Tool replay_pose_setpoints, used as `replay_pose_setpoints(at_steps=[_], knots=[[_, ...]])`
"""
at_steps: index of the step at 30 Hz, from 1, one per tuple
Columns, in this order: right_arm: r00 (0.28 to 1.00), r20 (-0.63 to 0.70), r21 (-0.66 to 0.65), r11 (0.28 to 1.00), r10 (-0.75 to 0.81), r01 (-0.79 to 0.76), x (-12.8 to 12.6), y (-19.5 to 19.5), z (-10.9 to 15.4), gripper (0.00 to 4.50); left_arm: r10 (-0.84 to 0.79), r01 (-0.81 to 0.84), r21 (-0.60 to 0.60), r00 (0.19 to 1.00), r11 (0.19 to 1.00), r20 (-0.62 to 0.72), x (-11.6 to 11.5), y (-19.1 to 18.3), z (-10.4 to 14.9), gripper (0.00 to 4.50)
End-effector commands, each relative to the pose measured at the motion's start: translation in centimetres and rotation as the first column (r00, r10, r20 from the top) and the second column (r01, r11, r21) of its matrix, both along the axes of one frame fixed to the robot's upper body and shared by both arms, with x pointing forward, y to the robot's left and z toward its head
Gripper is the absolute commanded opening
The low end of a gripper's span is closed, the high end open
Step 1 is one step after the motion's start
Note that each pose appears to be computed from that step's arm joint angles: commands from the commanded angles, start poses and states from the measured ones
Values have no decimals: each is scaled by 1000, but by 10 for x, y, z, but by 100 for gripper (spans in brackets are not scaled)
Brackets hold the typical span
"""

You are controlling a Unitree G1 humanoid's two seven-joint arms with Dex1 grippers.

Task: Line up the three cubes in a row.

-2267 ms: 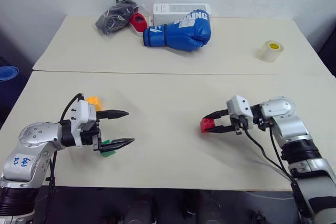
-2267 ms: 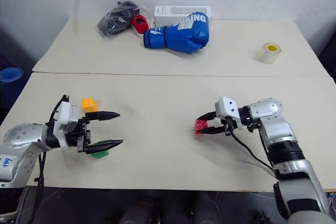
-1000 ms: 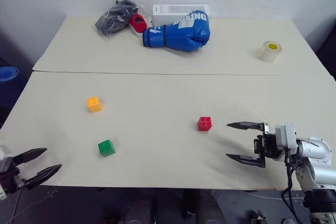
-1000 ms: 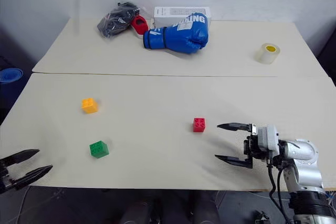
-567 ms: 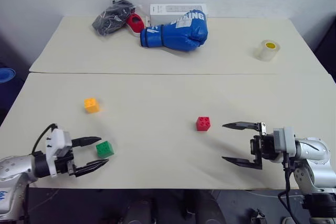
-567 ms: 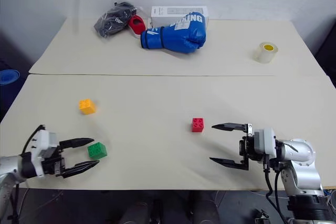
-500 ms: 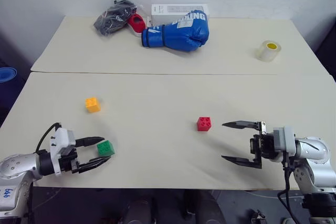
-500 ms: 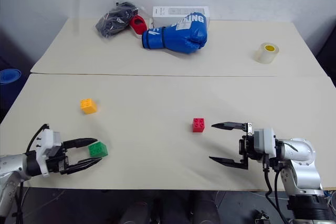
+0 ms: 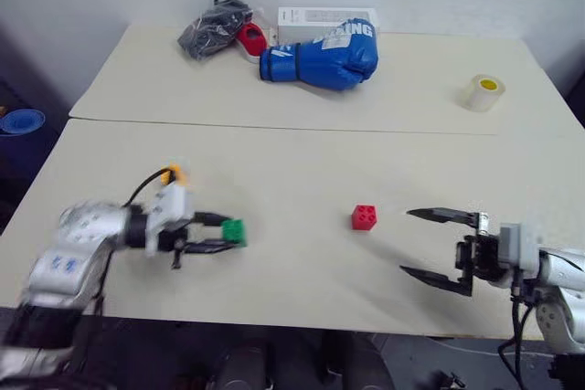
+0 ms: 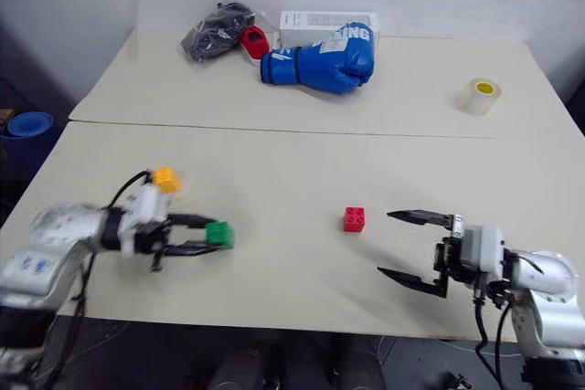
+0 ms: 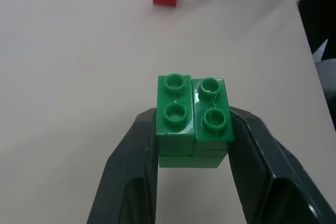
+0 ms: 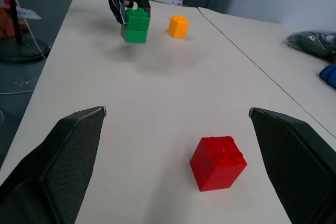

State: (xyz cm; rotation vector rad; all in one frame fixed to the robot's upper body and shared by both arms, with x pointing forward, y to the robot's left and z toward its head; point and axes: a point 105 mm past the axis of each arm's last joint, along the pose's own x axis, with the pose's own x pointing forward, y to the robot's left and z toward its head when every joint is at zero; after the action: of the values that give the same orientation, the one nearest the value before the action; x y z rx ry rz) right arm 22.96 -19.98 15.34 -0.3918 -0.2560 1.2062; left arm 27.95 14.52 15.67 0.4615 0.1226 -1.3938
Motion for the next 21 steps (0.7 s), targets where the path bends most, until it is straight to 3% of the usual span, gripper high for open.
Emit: replay_pose_setpoints(at_steps=[1,4,10,21], knots=[[998,31,25,998,-51,51,-7,-3,9,450,-85,85,47,996,995,2,22,-41,-7,147],[996,30,46,996,-83,81,-10,1,9,450,-122,122,82,992,989,4,47,-66,-16,147],[992,37,53,992,-118,116,-16,4,10,450,-136,136,118,991,984,-11,69,-84,-23,147],[989,39,65,988,-140,137,-14,10,11,450,-137,141,171,990,975,-40,64,-72,-36,147]])
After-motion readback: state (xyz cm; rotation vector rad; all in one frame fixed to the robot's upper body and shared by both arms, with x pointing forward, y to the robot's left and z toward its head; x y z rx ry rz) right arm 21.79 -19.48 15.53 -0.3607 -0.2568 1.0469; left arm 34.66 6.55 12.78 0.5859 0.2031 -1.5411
